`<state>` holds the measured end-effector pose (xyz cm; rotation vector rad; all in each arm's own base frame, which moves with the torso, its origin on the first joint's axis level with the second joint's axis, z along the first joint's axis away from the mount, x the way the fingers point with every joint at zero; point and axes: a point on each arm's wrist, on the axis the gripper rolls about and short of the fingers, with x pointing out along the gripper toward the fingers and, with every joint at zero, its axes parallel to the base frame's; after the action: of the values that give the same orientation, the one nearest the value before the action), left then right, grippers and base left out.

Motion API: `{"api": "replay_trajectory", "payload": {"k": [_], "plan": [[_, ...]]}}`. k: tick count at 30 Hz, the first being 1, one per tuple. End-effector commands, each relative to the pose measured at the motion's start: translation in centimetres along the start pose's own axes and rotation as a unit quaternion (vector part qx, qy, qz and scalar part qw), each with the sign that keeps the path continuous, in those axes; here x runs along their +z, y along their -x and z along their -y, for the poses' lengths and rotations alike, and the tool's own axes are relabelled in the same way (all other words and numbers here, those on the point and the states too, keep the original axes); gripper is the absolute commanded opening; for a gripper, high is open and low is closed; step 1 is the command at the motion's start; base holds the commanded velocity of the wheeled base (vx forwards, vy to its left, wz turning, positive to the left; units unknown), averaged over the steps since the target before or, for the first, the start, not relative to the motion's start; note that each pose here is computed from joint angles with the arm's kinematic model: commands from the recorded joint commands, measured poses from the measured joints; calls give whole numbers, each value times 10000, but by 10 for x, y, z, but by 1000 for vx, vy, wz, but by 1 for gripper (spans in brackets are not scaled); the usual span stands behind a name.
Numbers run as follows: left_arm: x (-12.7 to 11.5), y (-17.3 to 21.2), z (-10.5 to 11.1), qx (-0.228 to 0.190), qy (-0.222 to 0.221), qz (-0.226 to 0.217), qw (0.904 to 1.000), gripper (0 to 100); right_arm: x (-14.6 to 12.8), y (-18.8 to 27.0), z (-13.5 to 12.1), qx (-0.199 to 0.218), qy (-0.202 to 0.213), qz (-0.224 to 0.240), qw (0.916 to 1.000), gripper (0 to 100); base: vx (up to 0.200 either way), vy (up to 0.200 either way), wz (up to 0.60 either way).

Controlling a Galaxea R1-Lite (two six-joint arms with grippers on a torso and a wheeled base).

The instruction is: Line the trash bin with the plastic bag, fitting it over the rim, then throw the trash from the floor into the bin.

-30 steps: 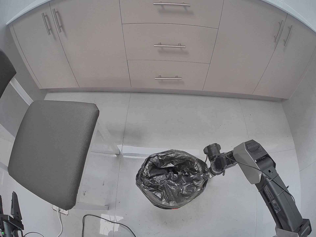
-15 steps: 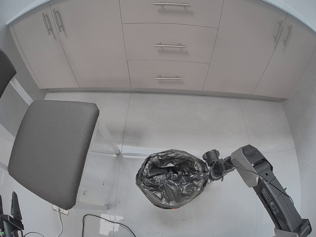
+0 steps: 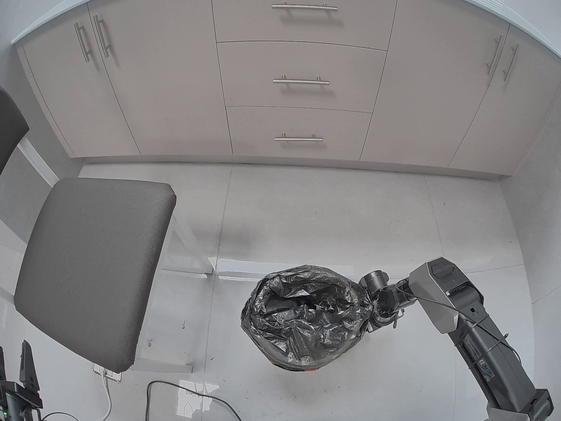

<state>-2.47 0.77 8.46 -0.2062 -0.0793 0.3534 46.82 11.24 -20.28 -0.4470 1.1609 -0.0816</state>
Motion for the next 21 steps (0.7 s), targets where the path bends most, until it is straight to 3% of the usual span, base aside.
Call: {"api": "replay_trajectory", "payload": {"k": [1,8,11,21], "plan": [[-3,0,-1,8,0,-2,10000,100,0,3,-4,221,-67,-30,9997,100,0,0,0],[-3,0,-1,7,3,5,10000,100,2,2,0,249,-483,26,9985,100,0,0,0],[-3,0,-1,8,0,-2,10000,100,7,-1,4,224,-647,354,9970,100,0,0,0],[-3,0,-1,7,3,5,10000,100,11,0,5,273,-823,459,9952,100,0,0,0]]}}
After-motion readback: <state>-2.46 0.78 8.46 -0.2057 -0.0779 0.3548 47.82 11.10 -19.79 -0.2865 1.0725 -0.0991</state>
